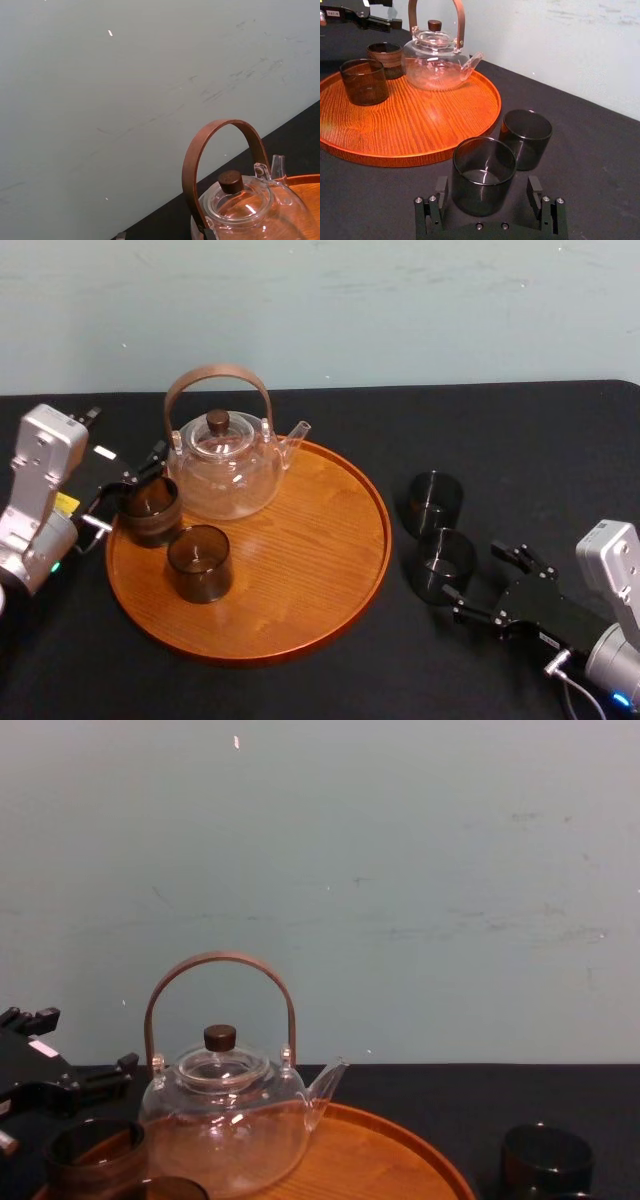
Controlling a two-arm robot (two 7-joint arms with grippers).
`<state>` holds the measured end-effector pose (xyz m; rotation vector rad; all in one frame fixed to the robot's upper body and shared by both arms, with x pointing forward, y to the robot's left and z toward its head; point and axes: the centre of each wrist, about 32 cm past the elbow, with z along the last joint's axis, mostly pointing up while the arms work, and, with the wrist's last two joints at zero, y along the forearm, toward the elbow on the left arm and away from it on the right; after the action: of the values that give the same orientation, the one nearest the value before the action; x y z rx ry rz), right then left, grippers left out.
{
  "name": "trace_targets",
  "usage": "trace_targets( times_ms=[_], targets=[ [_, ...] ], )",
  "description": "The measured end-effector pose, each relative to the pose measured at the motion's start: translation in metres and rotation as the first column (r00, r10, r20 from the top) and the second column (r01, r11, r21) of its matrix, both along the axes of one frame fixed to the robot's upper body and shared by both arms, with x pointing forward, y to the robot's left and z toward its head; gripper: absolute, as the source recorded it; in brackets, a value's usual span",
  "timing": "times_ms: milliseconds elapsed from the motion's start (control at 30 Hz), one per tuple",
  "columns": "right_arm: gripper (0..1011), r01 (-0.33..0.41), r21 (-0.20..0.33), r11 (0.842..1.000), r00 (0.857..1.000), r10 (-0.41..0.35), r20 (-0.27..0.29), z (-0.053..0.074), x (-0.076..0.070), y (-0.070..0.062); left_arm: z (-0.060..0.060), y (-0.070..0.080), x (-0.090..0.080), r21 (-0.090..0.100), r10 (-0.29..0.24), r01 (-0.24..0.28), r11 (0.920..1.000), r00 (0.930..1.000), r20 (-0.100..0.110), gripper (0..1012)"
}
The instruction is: Pick up the glass from the table and place it on the tray.
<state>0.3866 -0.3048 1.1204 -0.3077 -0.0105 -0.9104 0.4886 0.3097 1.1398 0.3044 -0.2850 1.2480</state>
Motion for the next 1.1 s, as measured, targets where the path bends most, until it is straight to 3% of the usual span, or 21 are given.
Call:
trace_targets(
  times_ms=[500,1100],
  targets=[
    [1002,-0.003,0.005,1.0,1.0,0.003,-0.027,-0.009,0.013,0.002,0.0,0.0,0.0,0.0,0.0,0.0,1.0,1.0,0.0,1001],
    [1002,-0.04,0.049,0.998,0.997,0.043,-0.07,-0.024,0.046,0.012,0.0,0.0,0.0,0.0,0.0,0.0,1.0,1.0,0.0,1001]
  ],
)
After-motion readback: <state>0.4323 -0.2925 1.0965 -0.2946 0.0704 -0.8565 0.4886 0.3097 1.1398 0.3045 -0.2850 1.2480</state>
